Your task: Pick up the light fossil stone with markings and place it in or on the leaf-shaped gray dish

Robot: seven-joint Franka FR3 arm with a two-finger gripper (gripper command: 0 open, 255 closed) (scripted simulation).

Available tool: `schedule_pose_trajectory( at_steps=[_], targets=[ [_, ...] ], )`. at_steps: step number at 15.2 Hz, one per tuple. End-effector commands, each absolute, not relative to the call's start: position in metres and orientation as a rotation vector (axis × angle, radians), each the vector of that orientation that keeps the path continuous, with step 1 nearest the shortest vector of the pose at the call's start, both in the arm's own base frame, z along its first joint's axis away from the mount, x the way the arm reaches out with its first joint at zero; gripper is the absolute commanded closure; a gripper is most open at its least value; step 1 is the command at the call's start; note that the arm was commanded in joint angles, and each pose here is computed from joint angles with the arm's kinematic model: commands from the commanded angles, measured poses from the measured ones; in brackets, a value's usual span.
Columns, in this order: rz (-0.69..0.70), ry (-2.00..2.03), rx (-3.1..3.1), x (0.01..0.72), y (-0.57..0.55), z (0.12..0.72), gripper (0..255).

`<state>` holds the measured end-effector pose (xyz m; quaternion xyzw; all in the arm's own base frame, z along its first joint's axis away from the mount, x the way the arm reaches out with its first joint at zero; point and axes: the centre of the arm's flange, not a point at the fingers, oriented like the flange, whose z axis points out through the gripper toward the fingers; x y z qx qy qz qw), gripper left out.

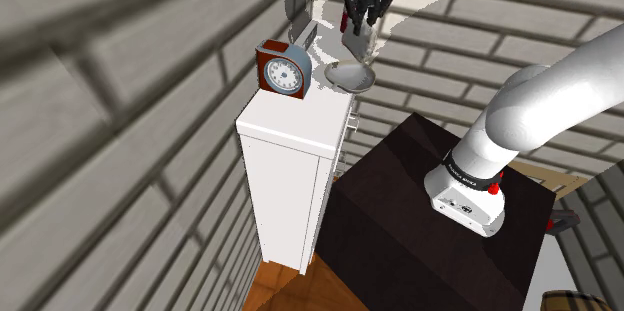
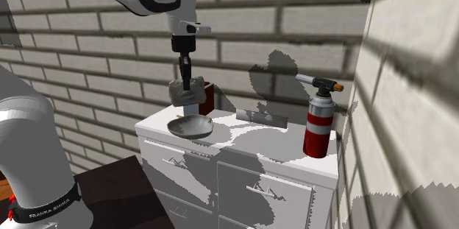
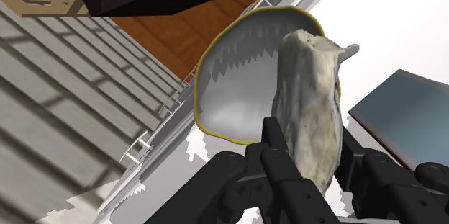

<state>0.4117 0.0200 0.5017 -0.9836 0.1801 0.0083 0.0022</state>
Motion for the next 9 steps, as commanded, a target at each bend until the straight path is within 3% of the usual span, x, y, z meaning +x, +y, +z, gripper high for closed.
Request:
schedule_pose_trajectory(
  at_steps=[1,9],
  targets=[
    [0.025,0.565,-3.086,0.411,0.021,0.491,255],
    [0.025,0.565,-3.086,0.411,0.021,0.449,255]
  ],
)
